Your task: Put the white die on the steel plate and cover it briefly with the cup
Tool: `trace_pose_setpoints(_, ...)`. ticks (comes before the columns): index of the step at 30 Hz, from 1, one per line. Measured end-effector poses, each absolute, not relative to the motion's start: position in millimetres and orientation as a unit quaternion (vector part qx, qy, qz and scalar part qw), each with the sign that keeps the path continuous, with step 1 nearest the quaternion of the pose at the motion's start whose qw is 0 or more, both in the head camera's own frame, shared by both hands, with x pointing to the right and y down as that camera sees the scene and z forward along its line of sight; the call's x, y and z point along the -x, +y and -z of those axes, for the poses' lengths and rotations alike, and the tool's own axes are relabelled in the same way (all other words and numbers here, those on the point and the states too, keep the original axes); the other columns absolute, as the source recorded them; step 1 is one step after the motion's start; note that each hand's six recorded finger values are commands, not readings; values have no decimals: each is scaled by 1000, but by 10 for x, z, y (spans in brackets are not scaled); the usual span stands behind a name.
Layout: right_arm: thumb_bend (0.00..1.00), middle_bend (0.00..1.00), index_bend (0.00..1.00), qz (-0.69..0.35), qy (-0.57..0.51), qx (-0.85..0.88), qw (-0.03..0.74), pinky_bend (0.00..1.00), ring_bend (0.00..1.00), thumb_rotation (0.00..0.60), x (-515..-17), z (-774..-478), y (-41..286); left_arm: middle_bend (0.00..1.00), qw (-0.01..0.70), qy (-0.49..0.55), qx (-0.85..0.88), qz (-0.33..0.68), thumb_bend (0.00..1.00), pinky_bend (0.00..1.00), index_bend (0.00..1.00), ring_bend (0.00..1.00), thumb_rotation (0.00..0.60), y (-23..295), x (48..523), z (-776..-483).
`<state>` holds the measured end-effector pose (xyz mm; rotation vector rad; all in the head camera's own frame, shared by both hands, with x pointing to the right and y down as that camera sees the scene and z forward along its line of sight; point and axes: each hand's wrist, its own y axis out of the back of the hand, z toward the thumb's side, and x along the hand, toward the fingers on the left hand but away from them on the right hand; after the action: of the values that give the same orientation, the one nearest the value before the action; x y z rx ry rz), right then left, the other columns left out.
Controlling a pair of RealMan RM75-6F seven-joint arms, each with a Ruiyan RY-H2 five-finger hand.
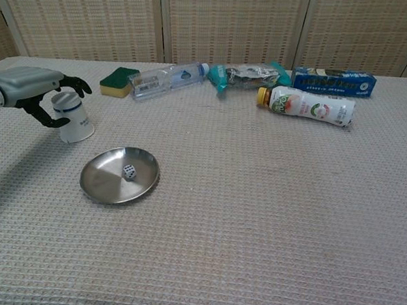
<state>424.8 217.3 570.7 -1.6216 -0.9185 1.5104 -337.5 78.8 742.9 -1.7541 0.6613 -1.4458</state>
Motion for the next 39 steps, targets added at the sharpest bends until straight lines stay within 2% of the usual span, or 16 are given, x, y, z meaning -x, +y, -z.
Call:
trace_pose_setpoints(3, 191, 0, 0, -588, -356, 630, 362, 0, 0, 535, -4248, -5716, 2173, 276, 380, 256, 686, 565, 377, 284, 228, 184, 600, 794, 3374, -7451)
trace_pose_setpoints(6, 191, 0, 0, -589, -355, 629, 362, 0, 0, 535, -4251, -5719, 2172, 287, 386, 255, 683, 565, 386, 330, 242, 195, 600, 788, 3375, -7459)
trace_pose_setpoints(13, 191, 0, 0, -590, -355, 629, 361, 0, 0, 535, -4257, -5723, 2169, 328, 398, 258, 677, 564, 419, 518, 318, 216, 600, 774, 3388, -7458)
trace_pose_setpoints(15, 191, 0, 0, -590, -354, 630, 360, 0, 0, 536, -4255, -5730, 2169, 342, 400, 260, 676, 561, 428, 545, 327, 231, 600, 777, 3392, -7446)
trace_pose_setpoints(25, 191, 0, 0, -588, -350, 634, 360, 0, 0, 534, -4227, -5742, 2185, 344, 411, 266, 692, 531, 435, 577, 333, 235, 600, 912, 3290, -7260)
trace_pose_setpoints(35, 191, 0, 0, -577, -344, 646, 362, 0, 0, 534, -4155, -5716, 2228, 341, 423, 237, 746, 455, 431, 586, 333, 236, 600, 1356, 2740, -6818)
trace_pose_setpoints(39, 191, 0, 0, -573, -345, 649, 363, 0, 0, 534, -4148, -5686, 2239, 341, 439, 217, 752, 442, 430, 594, 333, 238, 600, 1490, 2580, -6726)
